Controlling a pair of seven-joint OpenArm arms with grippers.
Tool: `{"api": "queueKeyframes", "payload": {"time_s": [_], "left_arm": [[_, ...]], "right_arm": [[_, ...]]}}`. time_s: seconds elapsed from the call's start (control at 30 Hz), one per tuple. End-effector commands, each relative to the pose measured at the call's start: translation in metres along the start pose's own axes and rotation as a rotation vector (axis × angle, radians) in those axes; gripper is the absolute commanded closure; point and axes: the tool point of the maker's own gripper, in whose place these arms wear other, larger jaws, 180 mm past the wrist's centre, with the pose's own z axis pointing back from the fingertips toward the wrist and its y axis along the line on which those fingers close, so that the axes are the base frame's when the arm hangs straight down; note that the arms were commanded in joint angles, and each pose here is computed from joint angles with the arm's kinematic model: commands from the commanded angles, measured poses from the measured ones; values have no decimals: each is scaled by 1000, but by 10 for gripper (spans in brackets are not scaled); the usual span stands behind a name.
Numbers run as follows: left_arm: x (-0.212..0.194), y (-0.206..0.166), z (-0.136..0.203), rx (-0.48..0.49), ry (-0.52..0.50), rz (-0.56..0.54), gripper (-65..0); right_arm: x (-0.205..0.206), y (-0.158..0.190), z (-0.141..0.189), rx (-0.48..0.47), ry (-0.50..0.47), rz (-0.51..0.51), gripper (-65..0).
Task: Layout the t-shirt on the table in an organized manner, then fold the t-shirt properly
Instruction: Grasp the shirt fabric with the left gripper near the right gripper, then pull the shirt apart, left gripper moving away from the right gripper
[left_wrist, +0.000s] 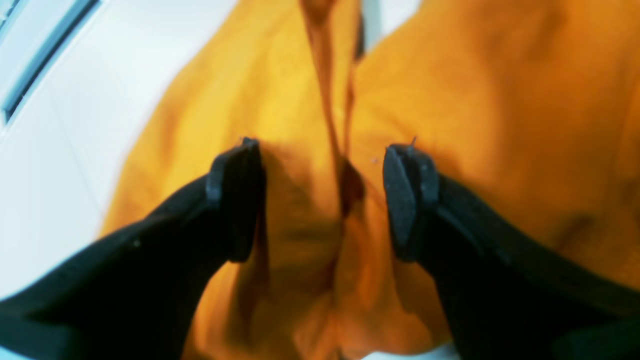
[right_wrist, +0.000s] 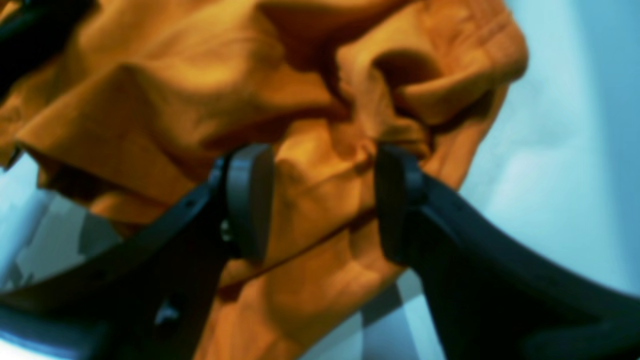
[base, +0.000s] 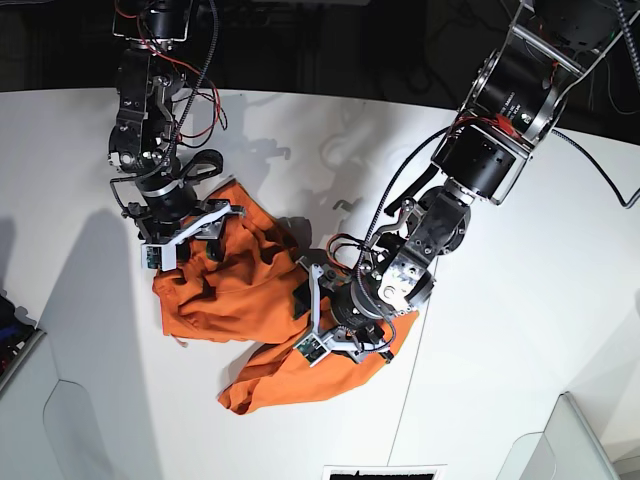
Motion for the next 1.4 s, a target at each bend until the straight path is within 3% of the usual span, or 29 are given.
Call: {"api": "queueKeyframes", "payload": {"time_s": [0.0,0.2,0.37,0.53,0.7,0.83,0.9,1.0,1.23,1.37], "left_arm": [[24,11,1,23,-64,-7,-403],[28,28,2,121,-82,-19,-394],[25,33,3,149,-71,-80,-193],[23,28,2,120,-67,-93,-190],[23,43,5,182,-63,-103,-17],[18,67,12,264,-30,-107,0],[15,82,18,300,-18,-113,0],[6,107,28,355,-1,-131,0],[-35,174,63,483,112,-102,0],[-63,213,90,553,183,-1,0]], "right_arm": [[20,2,-1,6,-64,1,-321],[20,2,0,6,-63,1,-321],[19,1,0,5,-61,1,-321],[19,1,0,5,-61,1,-321],[19,1,0,5,-61,1,-321],[18,0,0,-3,-56,19,-318],[16,-2,0,-15,-48,45,-248],[12,-6,0,-37,-30,93,-9],[12,-20,2,-65,-14,147,0],[10,-32,6,-83,-2,173,0]]}}
